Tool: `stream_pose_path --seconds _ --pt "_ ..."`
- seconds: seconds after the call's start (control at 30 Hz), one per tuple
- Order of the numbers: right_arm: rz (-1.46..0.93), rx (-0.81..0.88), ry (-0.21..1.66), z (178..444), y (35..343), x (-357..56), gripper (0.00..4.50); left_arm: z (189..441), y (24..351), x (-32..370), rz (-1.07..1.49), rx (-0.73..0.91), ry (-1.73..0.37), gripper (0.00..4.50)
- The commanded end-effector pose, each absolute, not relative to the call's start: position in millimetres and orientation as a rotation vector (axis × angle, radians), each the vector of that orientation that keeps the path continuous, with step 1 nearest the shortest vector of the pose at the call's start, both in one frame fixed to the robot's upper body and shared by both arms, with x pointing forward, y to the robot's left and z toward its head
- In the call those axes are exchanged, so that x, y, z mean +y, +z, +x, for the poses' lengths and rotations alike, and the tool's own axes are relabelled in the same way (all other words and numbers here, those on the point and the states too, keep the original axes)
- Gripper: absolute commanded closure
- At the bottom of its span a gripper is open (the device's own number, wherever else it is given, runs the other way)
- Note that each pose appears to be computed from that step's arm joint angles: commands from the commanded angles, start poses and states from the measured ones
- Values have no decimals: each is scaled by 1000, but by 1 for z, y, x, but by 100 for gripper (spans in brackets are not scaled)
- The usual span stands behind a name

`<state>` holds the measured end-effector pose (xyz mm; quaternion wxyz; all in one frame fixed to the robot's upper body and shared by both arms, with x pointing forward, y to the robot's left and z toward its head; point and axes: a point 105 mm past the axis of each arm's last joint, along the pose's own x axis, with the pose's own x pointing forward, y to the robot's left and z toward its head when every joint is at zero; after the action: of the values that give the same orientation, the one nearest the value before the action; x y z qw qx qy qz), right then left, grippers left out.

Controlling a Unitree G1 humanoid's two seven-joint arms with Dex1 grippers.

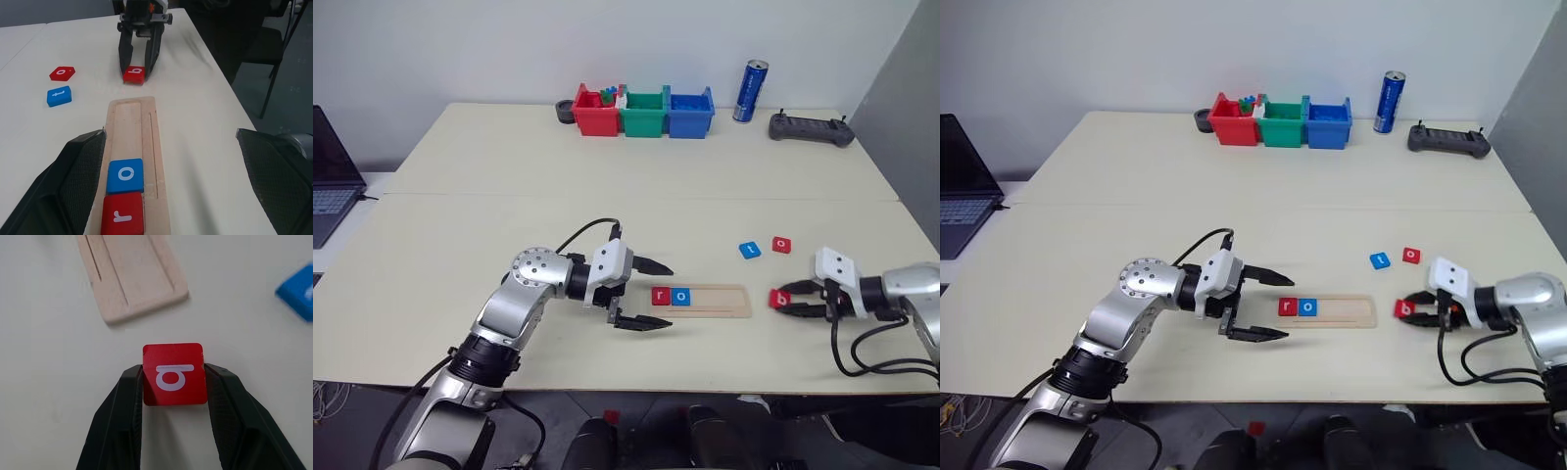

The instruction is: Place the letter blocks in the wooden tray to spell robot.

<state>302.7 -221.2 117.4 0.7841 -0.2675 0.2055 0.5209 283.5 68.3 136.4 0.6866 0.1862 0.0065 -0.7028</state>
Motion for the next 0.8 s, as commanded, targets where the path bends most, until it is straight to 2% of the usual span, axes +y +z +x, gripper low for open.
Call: stream_pose_path --seconds 0.03,0.37,0.8 --pt "-592 342 1196 307 139 -190 304 284 142 85 450 -13 -1527 0" --pt "-621 316 1278 323 125 -153 304 277 135 96 438 14 -1465 0" --pt "-640 331 1371 316 110 -138 304 278 134 95 440 8 -1446 0"
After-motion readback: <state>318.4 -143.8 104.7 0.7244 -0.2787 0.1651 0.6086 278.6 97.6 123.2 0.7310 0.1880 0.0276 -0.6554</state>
